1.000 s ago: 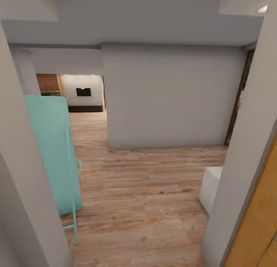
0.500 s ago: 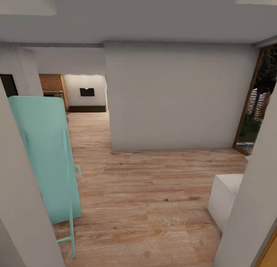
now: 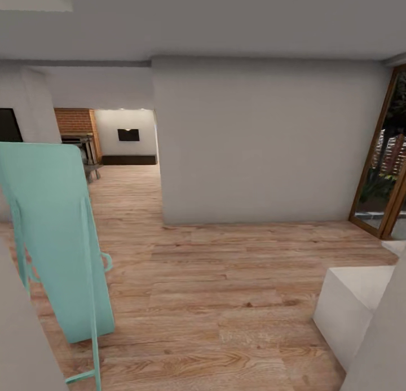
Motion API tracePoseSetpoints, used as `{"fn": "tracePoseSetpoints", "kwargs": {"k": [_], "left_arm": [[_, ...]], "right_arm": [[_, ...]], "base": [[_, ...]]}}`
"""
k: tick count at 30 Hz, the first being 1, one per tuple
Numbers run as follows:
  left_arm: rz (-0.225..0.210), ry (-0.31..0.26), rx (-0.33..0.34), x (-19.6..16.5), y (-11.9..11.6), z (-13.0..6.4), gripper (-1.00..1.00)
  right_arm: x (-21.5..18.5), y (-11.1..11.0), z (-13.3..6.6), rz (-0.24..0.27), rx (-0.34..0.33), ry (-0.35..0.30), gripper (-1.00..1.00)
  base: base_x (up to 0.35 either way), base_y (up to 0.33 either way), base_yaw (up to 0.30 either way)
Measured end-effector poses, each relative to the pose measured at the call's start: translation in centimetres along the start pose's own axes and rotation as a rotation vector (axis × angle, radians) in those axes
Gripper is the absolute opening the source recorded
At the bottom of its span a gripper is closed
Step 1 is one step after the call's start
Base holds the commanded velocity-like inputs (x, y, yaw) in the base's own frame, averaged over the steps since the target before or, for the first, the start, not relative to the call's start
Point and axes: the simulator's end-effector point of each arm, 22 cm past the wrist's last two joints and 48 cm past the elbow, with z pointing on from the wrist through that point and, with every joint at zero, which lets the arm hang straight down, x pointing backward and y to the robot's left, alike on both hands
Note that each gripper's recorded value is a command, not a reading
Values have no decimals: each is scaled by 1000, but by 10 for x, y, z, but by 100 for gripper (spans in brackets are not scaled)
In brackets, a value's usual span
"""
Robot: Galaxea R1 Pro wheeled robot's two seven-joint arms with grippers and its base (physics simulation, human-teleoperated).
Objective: Move the two storage containers from the living room to the garage. In the garage, place one container on the floor and stack the other container on top of it (either order is fine).
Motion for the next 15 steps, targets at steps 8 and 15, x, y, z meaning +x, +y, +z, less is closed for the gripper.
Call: {"fn": "tracePoseSetpoints", "kwargs": {"k": [8, 15], "left_arm": [[0, 0, 0, 0, 0, 0, 100], [0, 1, 0, 0, 0, 0, 100]], "right_arm": [[1, 0, 0, -1, 0, 3, 100], [1, 1, 0, 0, -1, 3, 100]], "base": [[323, 0, 0], [323, 0, 0]]}}
